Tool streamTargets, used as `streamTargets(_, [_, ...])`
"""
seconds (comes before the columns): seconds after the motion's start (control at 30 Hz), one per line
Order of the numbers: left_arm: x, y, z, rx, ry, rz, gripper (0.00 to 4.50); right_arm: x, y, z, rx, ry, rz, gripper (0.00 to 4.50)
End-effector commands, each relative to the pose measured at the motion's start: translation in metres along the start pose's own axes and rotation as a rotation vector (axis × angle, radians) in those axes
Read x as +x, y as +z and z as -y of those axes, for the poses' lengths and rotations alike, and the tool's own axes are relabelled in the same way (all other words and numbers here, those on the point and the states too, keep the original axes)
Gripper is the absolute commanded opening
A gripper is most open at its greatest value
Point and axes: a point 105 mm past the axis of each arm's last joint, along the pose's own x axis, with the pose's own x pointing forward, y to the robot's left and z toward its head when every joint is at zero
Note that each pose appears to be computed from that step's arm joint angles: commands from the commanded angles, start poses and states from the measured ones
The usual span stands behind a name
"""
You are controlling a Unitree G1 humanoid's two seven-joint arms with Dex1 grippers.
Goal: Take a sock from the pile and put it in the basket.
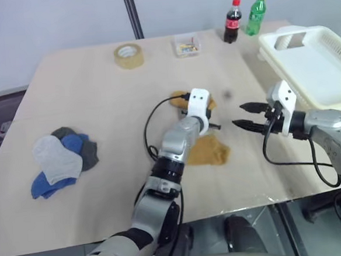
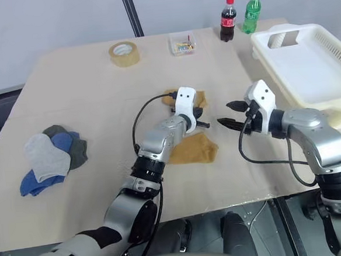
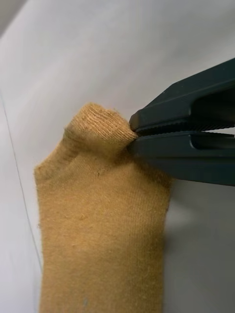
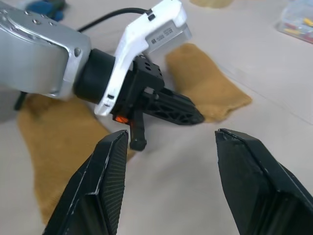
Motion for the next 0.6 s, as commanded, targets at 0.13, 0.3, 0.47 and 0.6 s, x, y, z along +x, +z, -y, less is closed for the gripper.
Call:
streamTargets(0.13, [0.001,0.021,0.033,-0.061,-0.029,0.07,2.23,-0.011,0.014,0.022,-0.029,-0.123,0.036,2.93])
streamTargets(0.3, [-0.03,0.068,0.034,-0.173,-0.215,0.228,2.64,-0.003,-0.005,0.034,0.106,-0.213,-0.03,2.93])
streamTargets(0.47, [-0.055,0.081,-0.009,-0.148,-0.194,0.265,2.64,0.018,-0.009,0.032,0.163,-0.202,-0.047,2.93])
streamTargets(0.6, [-0.049,0.063,-0.078,-0.089,-0.038,0.192,2.64,0.054,-0.014,0.034,0.243,-0.205,-0.03,2.93])
